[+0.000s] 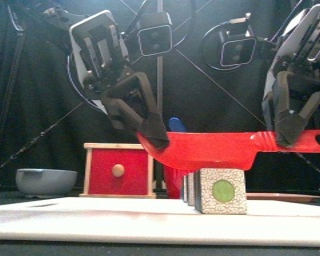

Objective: Place sushi on board then cut the sushi with the knife then place the pieces on the plate
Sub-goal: Cut the sushi into 4 pieces

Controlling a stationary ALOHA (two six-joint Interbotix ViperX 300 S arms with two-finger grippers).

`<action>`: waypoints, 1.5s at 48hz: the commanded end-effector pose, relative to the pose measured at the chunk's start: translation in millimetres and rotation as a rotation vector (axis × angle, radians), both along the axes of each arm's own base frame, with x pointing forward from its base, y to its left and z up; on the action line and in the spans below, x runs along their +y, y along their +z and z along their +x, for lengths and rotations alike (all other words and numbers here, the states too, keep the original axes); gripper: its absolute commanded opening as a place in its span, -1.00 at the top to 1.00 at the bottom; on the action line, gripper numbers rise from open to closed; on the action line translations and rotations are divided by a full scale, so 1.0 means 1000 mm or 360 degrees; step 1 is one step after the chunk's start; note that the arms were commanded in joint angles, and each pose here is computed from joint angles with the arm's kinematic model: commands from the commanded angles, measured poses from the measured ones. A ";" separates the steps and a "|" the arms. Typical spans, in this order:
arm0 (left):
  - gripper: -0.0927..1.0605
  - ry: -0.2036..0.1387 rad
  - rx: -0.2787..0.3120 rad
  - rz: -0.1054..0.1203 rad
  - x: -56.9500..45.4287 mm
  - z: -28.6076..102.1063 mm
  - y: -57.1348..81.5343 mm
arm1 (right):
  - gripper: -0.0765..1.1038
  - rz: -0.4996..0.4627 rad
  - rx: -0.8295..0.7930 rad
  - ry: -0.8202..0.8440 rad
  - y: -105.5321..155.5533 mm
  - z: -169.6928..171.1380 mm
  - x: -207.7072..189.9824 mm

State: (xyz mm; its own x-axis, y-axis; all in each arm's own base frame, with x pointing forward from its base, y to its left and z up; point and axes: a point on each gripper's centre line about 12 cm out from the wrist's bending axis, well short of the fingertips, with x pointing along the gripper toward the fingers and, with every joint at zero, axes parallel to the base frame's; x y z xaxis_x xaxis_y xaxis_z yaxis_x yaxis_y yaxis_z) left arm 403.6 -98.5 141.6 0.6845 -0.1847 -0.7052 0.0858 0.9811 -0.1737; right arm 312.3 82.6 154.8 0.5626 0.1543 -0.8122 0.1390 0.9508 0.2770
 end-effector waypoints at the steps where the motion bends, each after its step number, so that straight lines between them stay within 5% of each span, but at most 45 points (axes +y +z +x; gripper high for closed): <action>1: 0.12 -0.0005 -0.0063 -0.0011 -0.002 0.005 0.014 | 0.30 0.0010 -0.0073 0.0003 0.014 0.006 0.001; 30: 0.12 -0.0030 -0.0099 0.0016 -0.001 0.004 0.022 | 0.30 0.0012 -0.0128 0.0007 0.023 0.006 -0.001; 72: 0.12 -0.0030 -0.0023 0.0034 0.000 0.003 0.001 | 0.30 0.0002 -0.0037 -0.0002 0.004 0.007 0.001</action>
